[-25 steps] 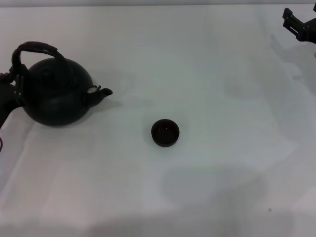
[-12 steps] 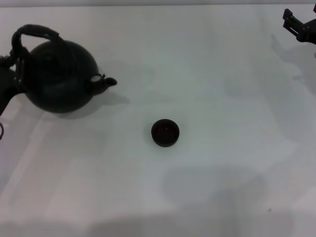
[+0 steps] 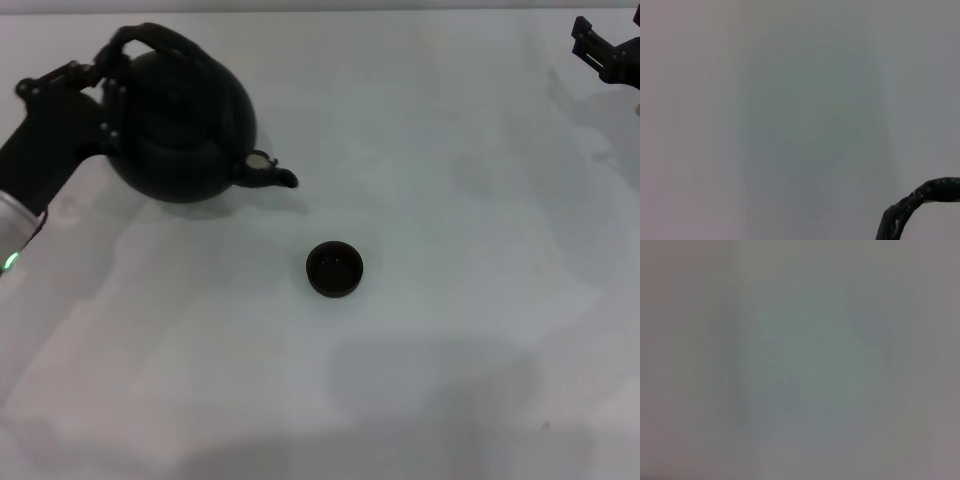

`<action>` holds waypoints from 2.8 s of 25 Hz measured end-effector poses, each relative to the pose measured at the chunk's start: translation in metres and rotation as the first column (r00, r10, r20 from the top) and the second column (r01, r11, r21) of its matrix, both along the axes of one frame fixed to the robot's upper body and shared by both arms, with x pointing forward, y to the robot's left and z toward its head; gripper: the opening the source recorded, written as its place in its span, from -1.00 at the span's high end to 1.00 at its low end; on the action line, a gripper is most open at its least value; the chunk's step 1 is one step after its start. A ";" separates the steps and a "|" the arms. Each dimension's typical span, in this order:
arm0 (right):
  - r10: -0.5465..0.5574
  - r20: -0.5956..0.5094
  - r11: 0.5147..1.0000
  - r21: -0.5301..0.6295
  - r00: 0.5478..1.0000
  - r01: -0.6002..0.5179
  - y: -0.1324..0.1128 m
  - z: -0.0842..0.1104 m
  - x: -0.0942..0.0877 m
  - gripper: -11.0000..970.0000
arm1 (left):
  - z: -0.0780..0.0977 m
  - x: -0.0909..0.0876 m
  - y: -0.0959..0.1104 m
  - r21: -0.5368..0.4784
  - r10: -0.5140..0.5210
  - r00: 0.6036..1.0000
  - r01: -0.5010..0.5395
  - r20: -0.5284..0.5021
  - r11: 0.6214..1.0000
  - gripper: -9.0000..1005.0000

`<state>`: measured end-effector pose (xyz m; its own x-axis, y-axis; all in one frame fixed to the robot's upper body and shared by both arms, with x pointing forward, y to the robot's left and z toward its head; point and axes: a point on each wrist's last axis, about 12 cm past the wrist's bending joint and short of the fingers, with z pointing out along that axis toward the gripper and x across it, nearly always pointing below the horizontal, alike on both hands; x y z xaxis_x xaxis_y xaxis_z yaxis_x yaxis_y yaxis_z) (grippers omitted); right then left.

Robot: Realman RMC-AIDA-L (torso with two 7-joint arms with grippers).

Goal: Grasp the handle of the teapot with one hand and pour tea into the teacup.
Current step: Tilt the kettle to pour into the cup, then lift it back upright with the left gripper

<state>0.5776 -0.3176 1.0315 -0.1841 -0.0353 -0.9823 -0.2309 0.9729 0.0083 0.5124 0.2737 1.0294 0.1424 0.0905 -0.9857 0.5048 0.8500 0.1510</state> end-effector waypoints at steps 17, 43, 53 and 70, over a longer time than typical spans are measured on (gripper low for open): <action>0.004 -0.002 1.000 0.000 1.000 -0.004 0.001 0.000 0.000 -0.79 | -0.002 0.000 -0.025 0.315 -0.197 0.971 0.148 0.132 0.938 0.76; 0.003 -0.006 1.000 0.016 1.000 -0.003 0.002 -0.001 0.000 -0.79 | 0.007 0.010 -0.031 0.387 -0.234 0.949 0.139 0.211 0.911 0.75; 0.002 -0.007 1.000 0.016 1.000 -0.002 0.002 -0.001 0.000 -0.79 | 0.005 0.007 -0.030 0.343 -0.216 0.960 0.145 0.177 0.928 0.75; -0.001 -0.012 1.000 0.014 1.000 0.001 0.002 -0.001 0.000 -0.79 | 0.000 0.000 -0.014 0.058 -0.084 0.996 0.082 0.020 0.995 0.75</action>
<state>0.5780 -0.3161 1.0303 -0.1959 -0.0216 -0.9804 -0.2301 0.9729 0.0246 0.5124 0.2593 1.0295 0.1734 0.1331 -0.9758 0.5693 0.7950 0.2096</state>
